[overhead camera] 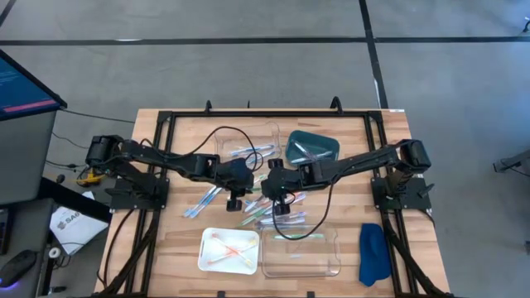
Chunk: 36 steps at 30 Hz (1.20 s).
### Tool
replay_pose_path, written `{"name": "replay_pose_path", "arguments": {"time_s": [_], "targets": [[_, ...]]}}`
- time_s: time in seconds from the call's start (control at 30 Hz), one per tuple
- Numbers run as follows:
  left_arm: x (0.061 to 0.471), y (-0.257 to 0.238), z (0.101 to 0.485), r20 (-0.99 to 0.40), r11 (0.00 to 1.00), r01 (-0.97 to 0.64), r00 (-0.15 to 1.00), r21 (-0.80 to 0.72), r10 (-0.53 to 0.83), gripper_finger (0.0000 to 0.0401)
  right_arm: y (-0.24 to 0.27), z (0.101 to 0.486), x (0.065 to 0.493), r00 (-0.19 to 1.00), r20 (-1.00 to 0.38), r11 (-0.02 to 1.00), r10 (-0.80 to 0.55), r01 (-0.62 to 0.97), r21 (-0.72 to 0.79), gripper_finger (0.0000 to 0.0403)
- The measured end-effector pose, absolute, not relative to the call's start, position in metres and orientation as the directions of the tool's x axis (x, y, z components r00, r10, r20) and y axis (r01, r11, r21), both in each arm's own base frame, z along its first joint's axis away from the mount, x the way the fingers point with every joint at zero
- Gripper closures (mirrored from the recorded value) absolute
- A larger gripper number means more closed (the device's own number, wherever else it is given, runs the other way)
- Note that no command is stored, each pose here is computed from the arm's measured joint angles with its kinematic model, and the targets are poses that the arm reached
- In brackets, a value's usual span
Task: Pick & Place Toothbrushes
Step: Put the green toothbrush into the bottom transparent bin
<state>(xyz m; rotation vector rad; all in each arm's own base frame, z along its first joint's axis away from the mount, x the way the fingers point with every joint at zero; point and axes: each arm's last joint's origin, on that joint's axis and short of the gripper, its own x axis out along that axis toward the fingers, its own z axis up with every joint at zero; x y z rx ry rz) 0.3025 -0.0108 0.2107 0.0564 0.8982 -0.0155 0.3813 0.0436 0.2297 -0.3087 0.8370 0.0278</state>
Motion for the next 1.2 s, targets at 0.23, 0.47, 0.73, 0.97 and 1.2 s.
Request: {"name": "replay_pose_path", "arguments": {"time_s": [0.23,0.47,0.73,0.97,1.2], "targets": [[0.3025,-0.0108,0.2107,-0.782,0.998,0.037,0.623,0.042,0.010,0.0364,0.0436,0.2296,0.3813,0.671,-0.735,0.955,-0.098,-0.145,-0.259,0.0337],[0.3023,-0.0108,0.2106,-0.784,0.999,0.035,0.621,0.040,0.009,0.0364,0.0435,0.2296,0.3813,0.672,-0.734,0.953,-0.102,-0.146,-0.266,0.0369],[0.3022,-0.0109,0.2105,-0.784,0.999,0.038,0.620,0.038,0.006,0.0359,0.0433,0.2296,0.3813,0.671,-0.734,0.950,-0.103,-0.152,-0.272,0.0372],[0.3027,-0.0106,0.2108,-0.781,0.998,0.031,0.624,0.047,0.018,0.0355,0.0430,0.2284,0.3800,0.658,-0.746,0.949,-0.105,-0.159,-0.274,0.0379],[0.3032,-0.0106,0.2109,-0.778,0.998,0.031,0.628,0.050,0.019,0.0343,0.0430,0.2277,0.3791,0.649,-0.754,0.948,-0.105,-0.163,-0.273,0.0377]]}}
